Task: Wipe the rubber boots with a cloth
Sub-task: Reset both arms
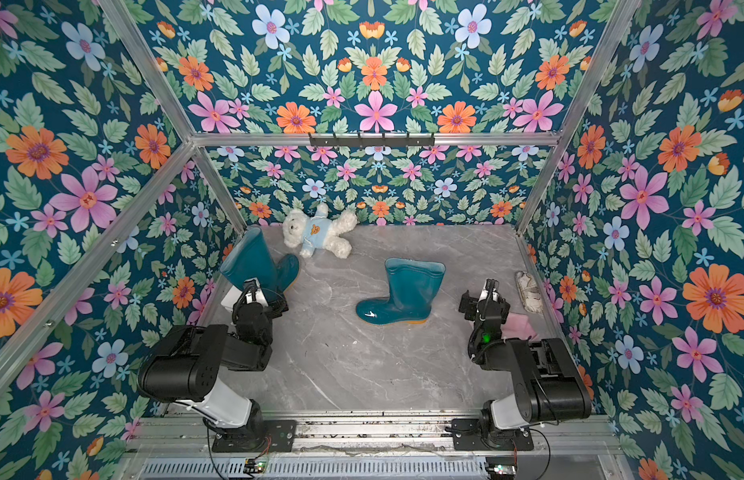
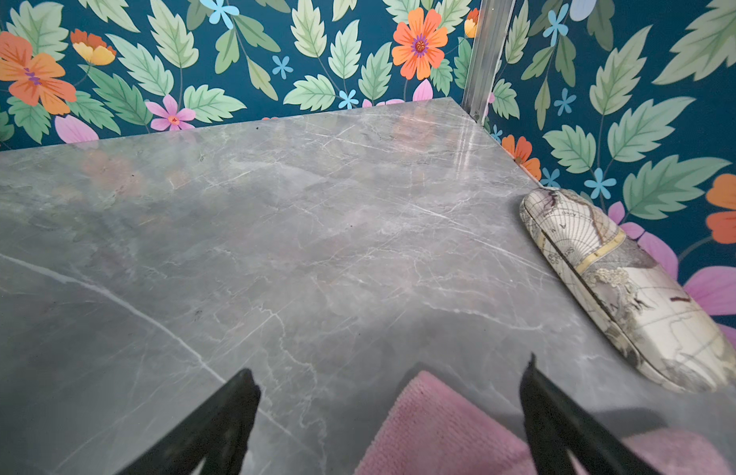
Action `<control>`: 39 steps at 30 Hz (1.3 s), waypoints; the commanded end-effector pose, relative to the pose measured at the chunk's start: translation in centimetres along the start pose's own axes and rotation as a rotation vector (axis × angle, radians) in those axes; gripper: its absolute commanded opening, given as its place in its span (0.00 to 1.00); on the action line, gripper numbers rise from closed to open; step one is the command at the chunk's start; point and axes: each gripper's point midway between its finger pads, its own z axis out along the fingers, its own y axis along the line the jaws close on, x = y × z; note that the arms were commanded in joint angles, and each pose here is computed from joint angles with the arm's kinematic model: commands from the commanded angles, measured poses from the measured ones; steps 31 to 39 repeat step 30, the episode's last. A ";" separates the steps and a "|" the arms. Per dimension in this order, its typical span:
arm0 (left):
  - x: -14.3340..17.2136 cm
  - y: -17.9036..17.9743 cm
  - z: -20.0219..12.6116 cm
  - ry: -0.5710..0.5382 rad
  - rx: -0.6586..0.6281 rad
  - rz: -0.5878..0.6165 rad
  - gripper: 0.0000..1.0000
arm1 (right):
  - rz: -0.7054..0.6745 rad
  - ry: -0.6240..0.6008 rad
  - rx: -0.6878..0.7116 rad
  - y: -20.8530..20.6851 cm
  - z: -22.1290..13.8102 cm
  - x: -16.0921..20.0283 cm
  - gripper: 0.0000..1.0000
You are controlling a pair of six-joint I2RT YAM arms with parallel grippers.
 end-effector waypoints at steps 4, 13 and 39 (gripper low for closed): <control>-0.6 0.0 0.0 -0.024 0.000 -0.005 0.99 | 0.008 -0.040 -0.004 0.1 0.0 -1.0 0.99; -0.6 -0.1 0.0 -0.023 0.001 -0.005 0.99 | 0.008 -0.039 -0.003 0.1 0.0 -1.0 0.99; -0.6 -0.3 0.0 -0.021 0.013 0.004 0.99 | 0.008 -0.039 -0.003 0.1 0.0 -1.0 0.99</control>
